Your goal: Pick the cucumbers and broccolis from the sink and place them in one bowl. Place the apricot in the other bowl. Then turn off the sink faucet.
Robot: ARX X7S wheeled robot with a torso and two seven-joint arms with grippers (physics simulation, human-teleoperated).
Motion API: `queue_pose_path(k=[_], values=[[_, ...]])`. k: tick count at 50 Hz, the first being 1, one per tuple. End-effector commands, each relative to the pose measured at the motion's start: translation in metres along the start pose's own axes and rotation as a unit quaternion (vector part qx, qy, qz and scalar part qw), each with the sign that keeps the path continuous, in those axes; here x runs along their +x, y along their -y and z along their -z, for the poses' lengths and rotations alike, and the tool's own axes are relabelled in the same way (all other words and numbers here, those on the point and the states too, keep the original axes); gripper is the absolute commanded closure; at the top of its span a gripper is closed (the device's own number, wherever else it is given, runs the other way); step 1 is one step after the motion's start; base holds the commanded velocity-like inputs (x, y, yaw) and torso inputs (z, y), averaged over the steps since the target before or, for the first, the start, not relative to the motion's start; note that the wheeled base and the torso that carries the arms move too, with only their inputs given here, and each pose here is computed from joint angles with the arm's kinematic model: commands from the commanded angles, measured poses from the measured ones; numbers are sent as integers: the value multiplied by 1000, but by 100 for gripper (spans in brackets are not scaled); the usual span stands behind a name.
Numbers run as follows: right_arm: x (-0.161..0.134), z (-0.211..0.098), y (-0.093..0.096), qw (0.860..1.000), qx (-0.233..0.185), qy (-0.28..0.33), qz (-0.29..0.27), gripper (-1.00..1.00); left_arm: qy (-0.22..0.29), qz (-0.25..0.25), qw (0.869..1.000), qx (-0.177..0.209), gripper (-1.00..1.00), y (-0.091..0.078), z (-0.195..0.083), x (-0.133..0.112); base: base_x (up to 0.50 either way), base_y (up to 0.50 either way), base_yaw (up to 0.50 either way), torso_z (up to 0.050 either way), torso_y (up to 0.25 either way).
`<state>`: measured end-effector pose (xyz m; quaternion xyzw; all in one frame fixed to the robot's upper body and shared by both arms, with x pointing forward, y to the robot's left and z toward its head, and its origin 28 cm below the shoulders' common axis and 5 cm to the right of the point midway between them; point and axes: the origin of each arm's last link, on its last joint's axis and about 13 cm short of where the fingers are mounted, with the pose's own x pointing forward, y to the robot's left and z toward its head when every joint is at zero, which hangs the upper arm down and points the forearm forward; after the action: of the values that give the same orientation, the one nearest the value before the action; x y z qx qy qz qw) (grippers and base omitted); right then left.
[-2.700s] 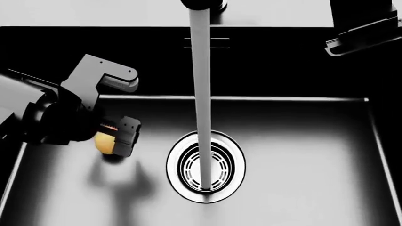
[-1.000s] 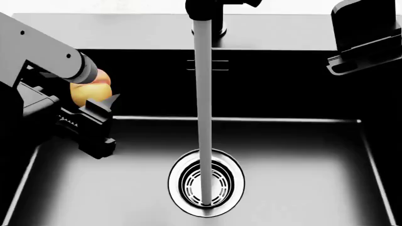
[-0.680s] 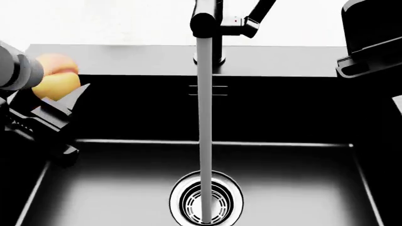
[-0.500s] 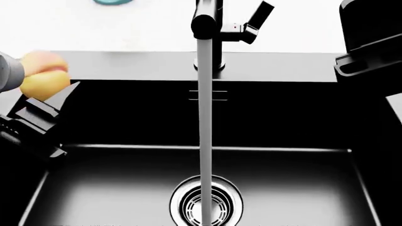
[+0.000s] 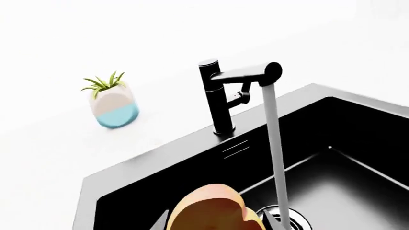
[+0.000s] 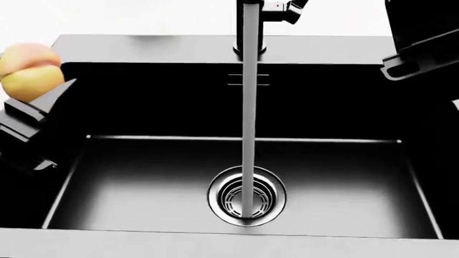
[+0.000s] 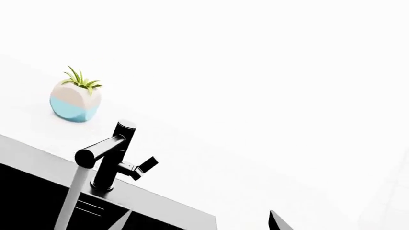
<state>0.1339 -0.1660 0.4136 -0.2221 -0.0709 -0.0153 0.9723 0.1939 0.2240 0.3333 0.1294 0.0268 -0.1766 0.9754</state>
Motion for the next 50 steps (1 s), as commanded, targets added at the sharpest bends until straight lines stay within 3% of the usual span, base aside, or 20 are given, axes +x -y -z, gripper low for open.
queue_pose_path(k=[1,13,50], values=[[-1,-9,0,1000,-1,20,-4,-100,24,14,999,-19,100,-1,-9,1,-500,98,0,0,0],[-1,-16,4,999,1,36,8,-100,23,15,999,-19,100,-2,-9,-1,-374,-2,0,0,0],[-4,-27,8,999,2,46,18,-100,40,15,999,-7,100,1,-21,-12,0,-500,0,0,0]])
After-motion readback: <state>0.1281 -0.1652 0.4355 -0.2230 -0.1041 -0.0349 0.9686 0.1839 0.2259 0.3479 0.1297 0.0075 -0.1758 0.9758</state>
